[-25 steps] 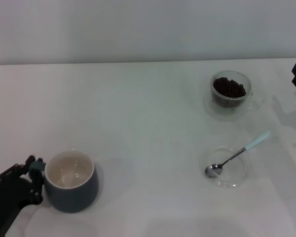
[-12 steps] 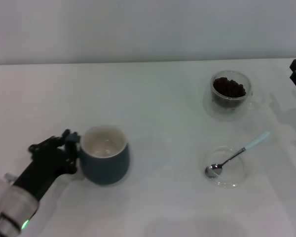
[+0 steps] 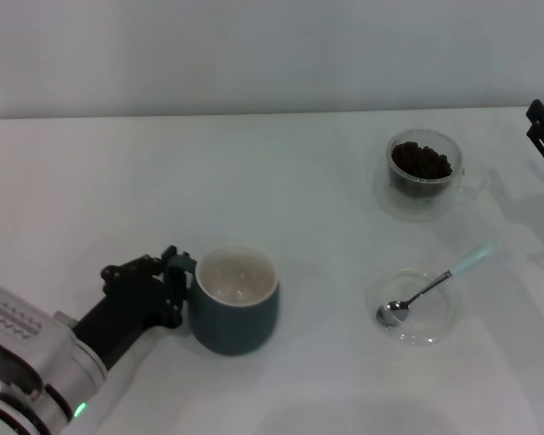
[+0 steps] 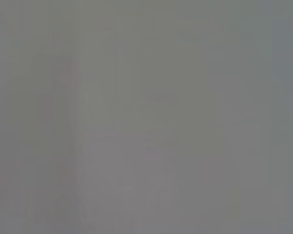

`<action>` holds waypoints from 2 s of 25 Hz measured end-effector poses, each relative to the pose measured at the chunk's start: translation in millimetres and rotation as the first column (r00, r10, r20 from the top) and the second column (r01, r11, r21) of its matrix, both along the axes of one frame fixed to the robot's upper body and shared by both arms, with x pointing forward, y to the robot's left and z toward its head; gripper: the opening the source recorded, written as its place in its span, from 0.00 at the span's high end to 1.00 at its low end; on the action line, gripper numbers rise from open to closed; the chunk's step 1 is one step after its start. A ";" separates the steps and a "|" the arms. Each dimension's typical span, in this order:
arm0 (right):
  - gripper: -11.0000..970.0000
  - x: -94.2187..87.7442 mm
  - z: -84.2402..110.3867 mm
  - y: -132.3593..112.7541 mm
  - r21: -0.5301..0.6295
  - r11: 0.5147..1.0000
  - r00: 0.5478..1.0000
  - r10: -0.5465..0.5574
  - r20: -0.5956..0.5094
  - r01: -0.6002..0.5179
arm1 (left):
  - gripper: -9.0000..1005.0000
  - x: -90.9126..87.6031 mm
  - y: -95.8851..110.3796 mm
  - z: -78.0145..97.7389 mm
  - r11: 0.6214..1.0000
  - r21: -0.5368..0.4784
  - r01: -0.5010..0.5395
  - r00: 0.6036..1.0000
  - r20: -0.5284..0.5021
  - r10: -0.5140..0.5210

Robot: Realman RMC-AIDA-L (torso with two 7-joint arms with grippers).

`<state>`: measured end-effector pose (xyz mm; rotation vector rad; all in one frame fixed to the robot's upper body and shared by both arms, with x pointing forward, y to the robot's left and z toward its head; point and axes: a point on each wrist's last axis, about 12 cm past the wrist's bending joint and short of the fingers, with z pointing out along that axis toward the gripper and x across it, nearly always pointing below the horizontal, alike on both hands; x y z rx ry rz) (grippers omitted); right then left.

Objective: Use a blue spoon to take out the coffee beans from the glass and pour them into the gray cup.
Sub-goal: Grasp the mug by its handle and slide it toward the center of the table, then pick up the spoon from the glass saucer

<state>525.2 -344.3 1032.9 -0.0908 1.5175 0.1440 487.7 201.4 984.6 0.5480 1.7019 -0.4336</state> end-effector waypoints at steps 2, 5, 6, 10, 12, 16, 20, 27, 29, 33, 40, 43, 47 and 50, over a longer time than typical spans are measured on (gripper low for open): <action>0.35 -0.4 -0.5 -0.2 0.000 1.000 1.000 -0.001 -0.002 0.001 | 0.86 -2.1 -1.8 -0.8 1.000 0.010 0.023 1.000 0.001 -0.023; 0.35 -0.5 -0.7 0.2 0.000 1.000 1.000 0.001 -0.004 -0.001 | 0.85 -5.2 -1.3 -2.5 0.999 0.015 0.029 1.000 -0.004 -0.029; 0.35 -0.5 -0.8 0.2 -0.001 1.000 1.000 0.002 -0.004 -0.002 | 0.85 -6.3 -0.9 -3.2 1.000 0.015 0.027 1.000 -0.007 -0.027; 0.35 -1.6 -1.4 -0.2 0.000 1.000 1.000 0.001 -0.006 -0.001 | 0.84 -12.2 -1.1 -5.0 1.000 0.002 0.021 1.000 -0.016 -0.021; 0.35 -2.6 -1.9 -0.6 0.000 1.000 1.000 0.000 -0.007 0.000 | 0.83 -14.9 -0.9 -5.4 1.000 -0.006 0.016 1.000 -0.017 -0.016; 0.35 -3.5 -2.6 -1.1 0.001 1.000 1.000 -0.003 -0.010 0.003 | 0.78 -19.1 1.2 -6.5 1.000 -0.018 0.000 1.000 -0.020 -0.001; 0.36 -7.0 -4.2 -4.4 0.039 0.999 1.000 -0.016 -0.020 0.017 | 0.62 -27.5 3.5 -7.7 0.999 -0.039 -0.011 1.000 -0.021 0.010; 0.36 -17.7 -8.4 -13.7 0.217 0.976 0.998 -0.012 -0.066 0.026 | 0.36 -45.9 13.0 -10.8 0.996 -0.072 -0.046 0.999 -0.022 0.044; 0.36 -21.6 -10.1 -16.3 0.273 0.962 0.996 0.001 -0.086 0.022 | 0.31 -49.9 15.7 -10.8 0.995 -0.081 -0.056 0.998 -0.015 0.055; 0.36 -30.2 -14.2 -24.5 0.393 0.920 0.987 0.052 -0.151 0.012 | 0.25 -60.6 22.3 -11.3 0.992 -0.096 -0.078 0.997 -0.002 0.078; 0.37 -49.3 -23.2 -35.2 0.564 0.826 0.939 0.187 -0.287 0.008 | 0.25 -90.8 41.2 -13.5 0.980 -0.128 -0.154 0.987 0.019 0.158; 0.37 -52.8 -27.0 -31.0 0.585 0.811 0.922 0.224 -0.316 0.003 | 0.25 -103.7 53.2 -11.0 0.966 -0.152 -0.208 0.975 0.049 0.217; 0.37 -55.4 -34.2 -17.1 0.598 0.802 0.901 0.265 -0.343 -0.008 | 0.25 -113.1 64.9 -8.8 0.951 -0.166 -0.262 0.958 0.074 0.277; 0.37 -57.7 -41.3 -5.2 0.607 0.795 0.880 0.293 -0.374 -0.007 | 0.25 -116.5 70.5 -8.5 0.941 -0.169 -0.294 0.947 0.079 0.311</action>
